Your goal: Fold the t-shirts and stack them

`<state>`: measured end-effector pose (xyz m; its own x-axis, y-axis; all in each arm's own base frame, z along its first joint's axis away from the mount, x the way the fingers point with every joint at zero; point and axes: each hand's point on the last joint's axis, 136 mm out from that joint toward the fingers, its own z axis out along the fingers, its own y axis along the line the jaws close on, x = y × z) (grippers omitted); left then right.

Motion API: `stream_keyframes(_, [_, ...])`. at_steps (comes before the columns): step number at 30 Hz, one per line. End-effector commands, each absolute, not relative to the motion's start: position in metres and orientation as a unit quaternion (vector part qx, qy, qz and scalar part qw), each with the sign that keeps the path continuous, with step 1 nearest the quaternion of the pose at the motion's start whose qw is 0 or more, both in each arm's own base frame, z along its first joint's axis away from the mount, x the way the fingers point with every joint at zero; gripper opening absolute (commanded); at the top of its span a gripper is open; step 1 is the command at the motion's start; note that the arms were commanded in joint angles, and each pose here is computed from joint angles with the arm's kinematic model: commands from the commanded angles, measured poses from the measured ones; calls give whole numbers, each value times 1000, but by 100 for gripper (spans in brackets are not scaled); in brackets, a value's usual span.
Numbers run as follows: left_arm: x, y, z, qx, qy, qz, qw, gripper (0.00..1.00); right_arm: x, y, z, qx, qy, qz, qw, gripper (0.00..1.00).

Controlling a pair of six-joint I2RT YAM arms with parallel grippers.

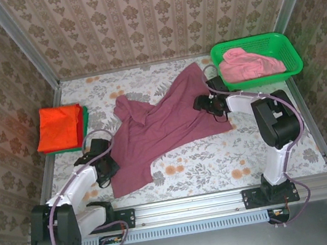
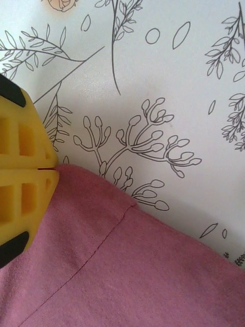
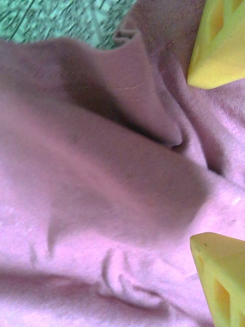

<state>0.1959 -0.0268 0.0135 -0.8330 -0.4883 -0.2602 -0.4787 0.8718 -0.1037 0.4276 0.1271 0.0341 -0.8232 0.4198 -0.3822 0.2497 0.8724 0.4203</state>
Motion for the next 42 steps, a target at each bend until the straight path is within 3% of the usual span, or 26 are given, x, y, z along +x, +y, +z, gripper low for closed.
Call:
stream_keyframes(1, [190,-33,3,-258,956,-39,133,0,401,116,36,189,944,164,213,76])
stream_keyframes(12, [199,-34,36,-266,943,-71,185,0,352,66,60,233,933,92,258,74])
stream_keyframes(20, [203,-37,35,-269,938,-96,197,0,305,46,28,233,952,39,193,67])
stream_keyframes(25, [204,-37,34,-268,938,-98,199,0,296,46,18,231,958,32,169,66])
stream_keyframes(32, [206,-38,33,-265,938,-100,199,0,299,49,14,221,962,30,156,54])
stream_keyframes(42, [210,-39,35,-264,937,-102,204,0,284,48,12,209,970,-1,126,59])
